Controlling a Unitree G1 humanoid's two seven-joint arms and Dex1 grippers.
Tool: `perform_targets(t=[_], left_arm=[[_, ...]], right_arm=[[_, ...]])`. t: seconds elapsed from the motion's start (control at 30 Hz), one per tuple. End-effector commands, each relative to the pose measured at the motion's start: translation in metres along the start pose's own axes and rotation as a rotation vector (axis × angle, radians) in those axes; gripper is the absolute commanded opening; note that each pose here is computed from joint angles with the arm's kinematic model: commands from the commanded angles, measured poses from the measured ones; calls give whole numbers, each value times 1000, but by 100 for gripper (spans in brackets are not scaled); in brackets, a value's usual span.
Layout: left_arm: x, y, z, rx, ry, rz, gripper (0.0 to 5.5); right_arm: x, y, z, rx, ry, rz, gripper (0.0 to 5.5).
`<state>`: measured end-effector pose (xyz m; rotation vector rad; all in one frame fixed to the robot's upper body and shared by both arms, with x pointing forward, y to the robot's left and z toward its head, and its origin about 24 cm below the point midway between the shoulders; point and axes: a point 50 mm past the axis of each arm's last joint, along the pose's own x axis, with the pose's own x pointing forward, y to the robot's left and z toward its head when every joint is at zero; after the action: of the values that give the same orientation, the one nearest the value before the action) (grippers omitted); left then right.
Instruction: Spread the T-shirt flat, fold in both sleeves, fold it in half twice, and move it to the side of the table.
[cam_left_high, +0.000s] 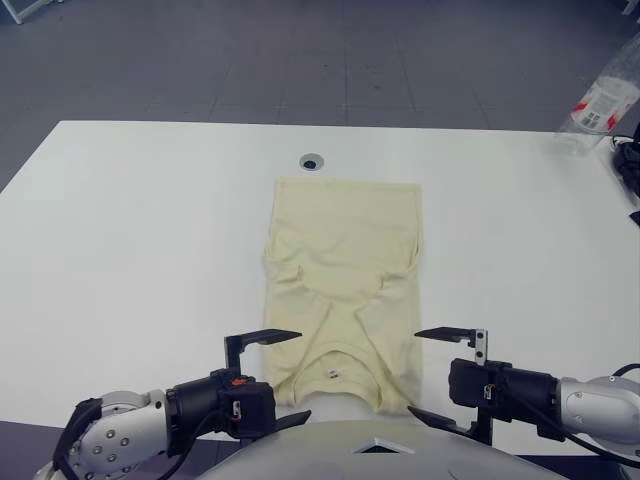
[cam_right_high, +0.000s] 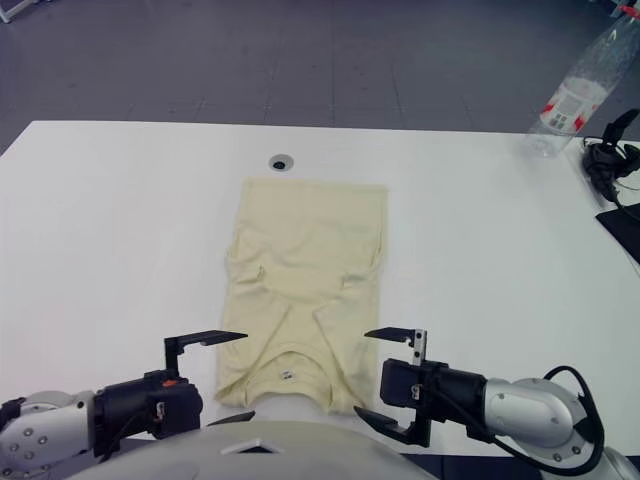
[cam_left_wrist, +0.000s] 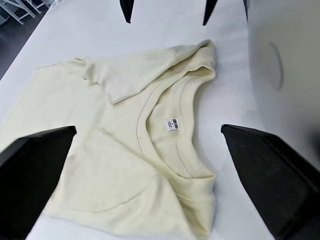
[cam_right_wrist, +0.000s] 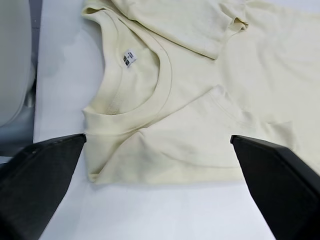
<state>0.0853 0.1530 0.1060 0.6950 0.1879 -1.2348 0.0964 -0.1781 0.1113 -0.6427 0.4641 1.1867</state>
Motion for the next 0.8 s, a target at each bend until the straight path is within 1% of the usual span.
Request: perform_targets(t=[0.03, 0.2, 0.43, 0.67, 0.8], left_arm=[[7, -9, -13, -39, 78, 4, 540], [14, -12, -27, -15, 160, 5, 540], [9, -23, -37, -15, 260, -45, 540], [4, -27, -43, -13, 323, -47, 540], [9, -27, -49, -14, 343, -28, 540]], right_arm=[[2, 2, -4, 16, 10, 9, 539], [11, 1, -14, 37, 35, 34, 539], [13, 0, -16, 36, 41, 47, 539], [12, -2, -14, 13, 43, 44, 539], [12, -3, -13, 3, 41, 40, 539]])
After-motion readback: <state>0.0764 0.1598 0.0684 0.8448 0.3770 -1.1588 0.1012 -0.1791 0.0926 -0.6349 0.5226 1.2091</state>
